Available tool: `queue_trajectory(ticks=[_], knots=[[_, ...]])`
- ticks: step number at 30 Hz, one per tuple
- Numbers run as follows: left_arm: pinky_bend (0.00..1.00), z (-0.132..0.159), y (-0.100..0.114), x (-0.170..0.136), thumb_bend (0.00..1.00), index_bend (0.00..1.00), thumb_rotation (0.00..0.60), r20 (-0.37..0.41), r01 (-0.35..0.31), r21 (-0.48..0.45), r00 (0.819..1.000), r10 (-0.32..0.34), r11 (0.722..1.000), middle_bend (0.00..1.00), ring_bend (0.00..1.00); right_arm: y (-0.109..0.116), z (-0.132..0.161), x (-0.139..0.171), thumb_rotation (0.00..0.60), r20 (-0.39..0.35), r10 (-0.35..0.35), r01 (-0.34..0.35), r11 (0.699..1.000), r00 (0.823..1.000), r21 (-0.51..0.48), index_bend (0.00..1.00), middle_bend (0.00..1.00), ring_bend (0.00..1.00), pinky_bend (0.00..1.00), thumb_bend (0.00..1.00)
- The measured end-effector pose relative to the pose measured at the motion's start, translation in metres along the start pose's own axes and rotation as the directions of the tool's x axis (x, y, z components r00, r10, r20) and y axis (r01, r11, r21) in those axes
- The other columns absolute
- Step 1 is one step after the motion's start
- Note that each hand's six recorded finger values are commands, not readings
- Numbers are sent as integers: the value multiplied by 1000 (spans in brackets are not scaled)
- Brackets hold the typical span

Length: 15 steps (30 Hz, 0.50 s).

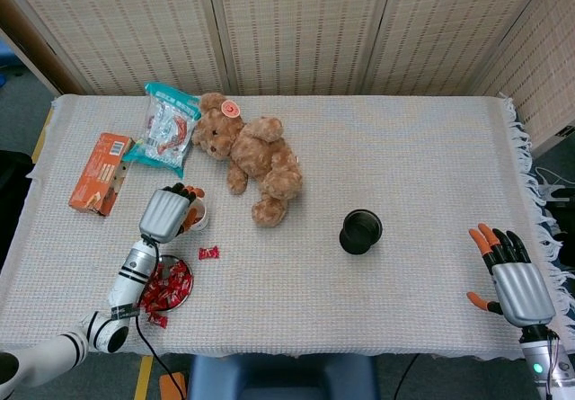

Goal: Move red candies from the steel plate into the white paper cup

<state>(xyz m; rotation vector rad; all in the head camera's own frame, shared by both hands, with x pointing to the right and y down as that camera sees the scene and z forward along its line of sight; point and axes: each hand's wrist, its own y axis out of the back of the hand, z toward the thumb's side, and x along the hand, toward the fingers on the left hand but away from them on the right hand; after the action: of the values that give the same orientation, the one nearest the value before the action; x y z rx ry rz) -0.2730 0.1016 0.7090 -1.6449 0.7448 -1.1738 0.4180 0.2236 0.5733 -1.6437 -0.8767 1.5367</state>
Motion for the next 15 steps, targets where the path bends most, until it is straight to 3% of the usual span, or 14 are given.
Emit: queue_trajectory(ticks=[5,6,9,12,14,15], knots=[[558,5,8,-11,459,186,600,22,-27,-34,999,28,999,238,247,0,1,1,600,-4,-1,1,1000,1000,-1,0,0,0,0,15],[579,7,10,-15,455,177,600,30,-31,-42,999,32,999,221,265,1,2,2,600,-8,-3,3,1000,1000,-1,0,0,0,0,15],[750,15,18,-33,443,174,600,62,-47,-73,997,52,996,232,444,2,5,4,600,-19,-6,6,1000,1000,-3,0,0,0,0,15],[888,24,23,-57,424,179,600,89,-52,-95,994,61,994,382,597,1,6,5,600,-28,-5,5,1000,1000,-4,0,0,0,0,15],[961,28,25,-71,415,217,600,98,-54,-82,993,61,995,576,706,1,8,6,600,-34,-4,3,1000,999,-5,0,0,0,0,15],[989,29,24,-76,413,243,600,100,-49,-71,993,56,996,720,773,1,9,6,600,-38,-3,3,1000,999,-5,0,0,0,0,15]])
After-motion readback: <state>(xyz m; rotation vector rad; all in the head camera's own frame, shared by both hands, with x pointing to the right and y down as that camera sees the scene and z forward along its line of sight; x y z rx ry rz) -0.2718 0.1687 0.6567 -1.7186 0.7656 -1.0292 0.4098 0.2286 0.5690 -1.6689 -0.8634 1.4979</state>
